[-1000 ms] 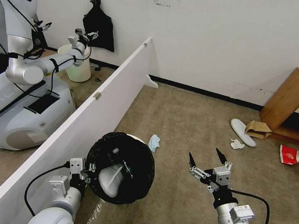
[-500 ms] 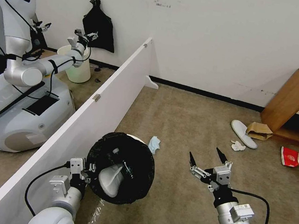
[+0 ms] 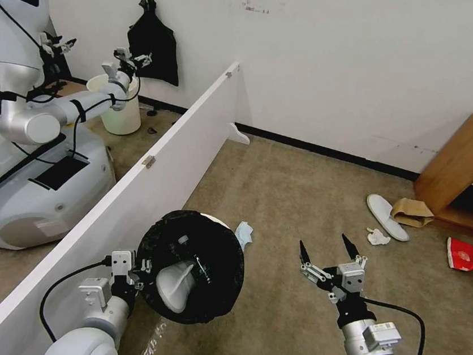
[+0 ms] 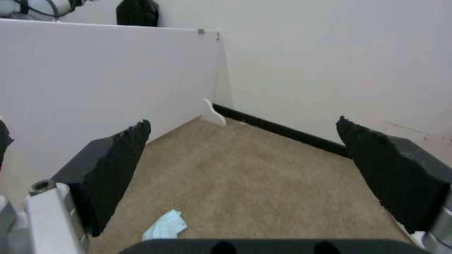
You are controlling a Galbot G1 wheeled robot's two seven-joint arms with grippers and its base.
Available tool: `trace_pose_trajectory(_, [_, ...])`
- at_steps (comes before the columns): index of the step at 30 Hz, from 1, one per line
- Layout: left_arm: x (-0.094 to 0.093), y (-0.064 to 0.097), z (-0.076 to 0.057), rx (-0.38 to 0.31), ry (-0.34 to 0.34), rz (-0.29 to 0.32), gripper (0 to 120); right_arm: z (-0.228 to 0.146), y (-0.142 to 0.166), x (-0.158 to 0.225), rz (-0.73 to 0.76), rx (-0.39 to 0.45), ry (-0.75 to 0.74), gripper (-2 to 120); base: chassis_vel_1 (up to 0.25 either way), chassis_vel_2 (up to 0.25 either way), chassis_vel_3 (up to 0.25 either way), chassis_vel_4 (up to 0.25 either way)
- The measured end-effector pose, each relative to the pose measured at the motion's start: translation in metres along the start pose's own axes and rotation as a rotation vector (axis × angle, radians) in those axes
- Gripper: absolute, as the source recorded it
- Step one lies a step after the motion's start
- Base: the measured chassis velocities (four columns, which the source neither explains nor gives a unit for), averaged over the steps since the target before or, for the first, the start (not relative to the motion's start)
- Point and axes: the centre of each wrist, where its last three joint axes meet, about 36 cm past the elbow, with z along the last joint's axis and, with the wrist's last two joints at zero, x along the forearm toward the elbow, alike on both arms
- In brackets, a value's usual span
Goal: Pick up the trash bin, then pick up the garbage from the floor and place it into the trash bin.
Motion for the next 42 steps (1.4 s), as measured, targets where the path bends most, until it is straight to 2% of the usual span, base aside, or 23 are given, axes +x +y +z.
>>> trace_pose_trajectory(29, [-0.0026, -0.0001, 0.0034, 0.003, 0.004, -0.002, 2, 0.0040, -0.0003, -0.0015, -0.002, -0.002, 0.000, 100, -0.119, 0.116, 0.112, -0.116])
trace_pose_trajectory(42, [-0.0008, -0.0025, 0.0041, -0.003, -0.001, 0.005, 2, 0.0046, 0.0005, -0.0003, -0.004, -0.002, -0.016, 100, -0.030, 0.025, 0.031, -0.031])
